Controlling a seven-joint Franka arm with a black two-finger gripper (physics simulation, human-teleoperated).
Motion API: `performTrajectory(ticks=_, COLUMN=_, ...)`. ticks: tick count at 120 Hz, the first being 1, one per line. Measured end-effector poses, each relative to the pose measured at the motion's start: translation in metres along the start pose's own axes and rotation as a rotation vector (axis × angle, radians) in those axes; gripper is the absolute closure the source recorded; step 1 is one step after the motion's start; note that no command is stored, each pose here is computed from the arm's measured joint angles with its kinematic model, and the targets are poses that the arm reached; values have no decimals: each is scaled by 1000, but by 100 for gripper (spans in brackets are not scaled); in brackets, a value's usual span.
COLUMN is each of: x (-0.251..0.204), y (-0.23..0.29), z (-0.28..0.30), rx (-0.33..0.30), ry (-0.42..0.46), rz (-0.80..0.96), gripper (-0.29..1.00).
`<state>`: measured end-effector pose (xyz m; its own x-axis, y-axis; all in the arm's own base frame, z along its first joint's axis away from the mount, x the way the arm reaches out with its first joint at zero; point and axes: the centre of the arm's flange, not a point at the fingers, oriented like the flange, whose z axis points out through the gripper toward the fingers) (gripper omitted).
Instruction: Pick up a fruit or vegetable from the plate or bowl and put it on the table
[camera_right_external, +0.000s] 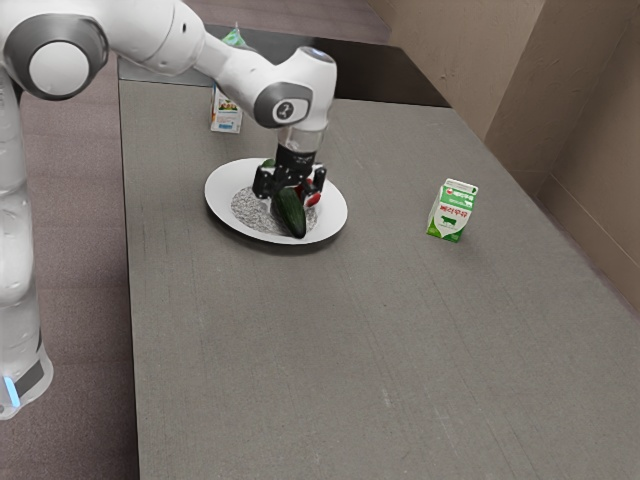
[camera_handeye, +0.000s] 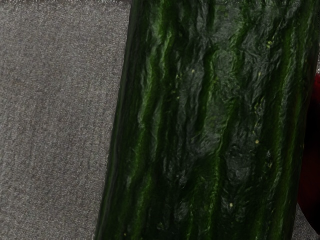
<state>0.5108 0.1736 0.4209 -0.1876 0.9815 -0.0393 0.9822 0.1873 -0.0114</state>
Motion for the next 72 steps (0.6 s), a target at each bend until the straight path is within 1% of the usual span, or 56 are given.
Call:
performTrajectory(ticks=16, x=4, y=1, z=-3, rx=-12, ry=-2, rz=-7, gripper=40)
performTrajectory(ticks=35, x=4, y=0, z=-10, rx=-27, ry=-2, rz=-11, gripper=50)
performTrajectory(ticks=43, x=-4, y=-7, z=-37, rx=-72, ry=-1, rz=3, gripper=51)
performTrajectory(ticks=57, x=-62, y=-10, z=-102, rx=-159, ry=45, rz=121, gripper=51)
performTrajectory(ticks=64, x=-105, y=-23, z=-139, rx=-209, ry=66, rz=194, gripper=51)
performTrajectory(ticks=68, x=-134, y=-31, z=-148, rx=-219, ry=78, rz=237, gripper=51)
performTrajectory(ticks=72, x=-164, y=-36, z=-148, rx=-214, ry=86, rz=279, gripper=51)
